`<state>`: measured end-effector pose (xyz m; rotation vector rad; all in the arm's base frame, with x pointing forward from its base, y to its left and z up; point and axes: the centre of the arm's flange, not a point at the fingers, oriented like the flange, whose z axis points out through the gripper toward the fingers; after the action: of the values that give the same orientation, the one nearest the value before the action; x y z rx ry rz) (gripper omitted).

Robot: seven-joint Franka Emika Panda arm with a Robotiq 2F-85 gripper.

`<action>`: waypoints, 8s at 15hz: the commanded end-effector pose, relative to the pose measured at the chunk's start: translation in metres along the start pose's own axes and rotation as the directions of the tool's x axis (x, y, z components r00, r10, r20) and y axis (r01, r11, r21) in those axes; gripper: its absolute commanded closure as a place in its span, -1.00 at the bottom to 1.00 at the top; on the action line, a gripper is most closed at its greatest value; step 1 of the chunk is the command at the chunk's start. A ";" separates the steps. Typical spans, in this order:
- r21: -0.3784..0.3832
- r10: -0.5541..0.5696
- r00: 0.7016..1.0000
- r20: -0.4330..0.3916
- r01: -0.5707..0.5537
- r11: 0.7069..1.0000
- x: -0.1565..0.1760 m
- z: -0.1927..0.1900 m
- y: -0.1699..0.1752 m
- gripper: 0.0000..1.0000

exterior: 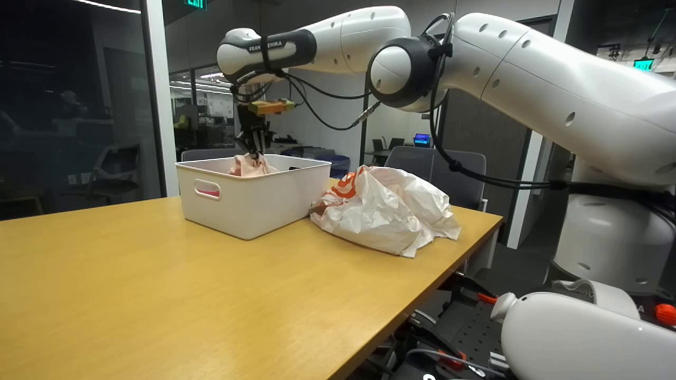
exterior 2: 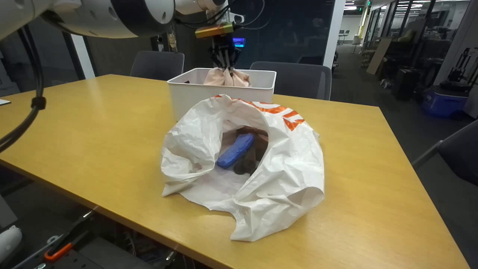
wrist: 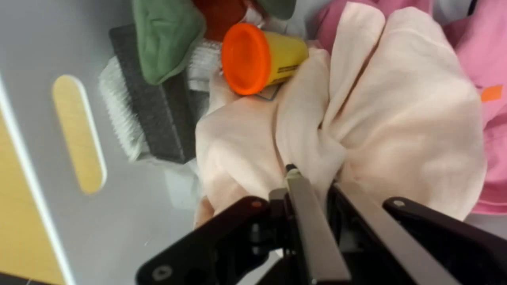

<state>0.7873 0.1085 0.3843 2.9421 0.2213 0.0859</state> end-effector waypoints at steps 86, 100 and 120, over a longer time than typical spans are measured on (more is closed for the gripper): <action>-0.259 0.500 0.835 -0.229 -0.547 0.796 -0.308 0.103 0.101 0.87; -0.143 0.569 0.814 0.118 -0.553 0.821 -0.338 0.030 0.106 -1.00; -0.121 0.583 0.764 0.277 -0.574 0.810 -0.421 -0.099 0.099 -1.00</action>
<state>0.3790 -0.0338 0.4820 2.8212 -0.7370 -0.2768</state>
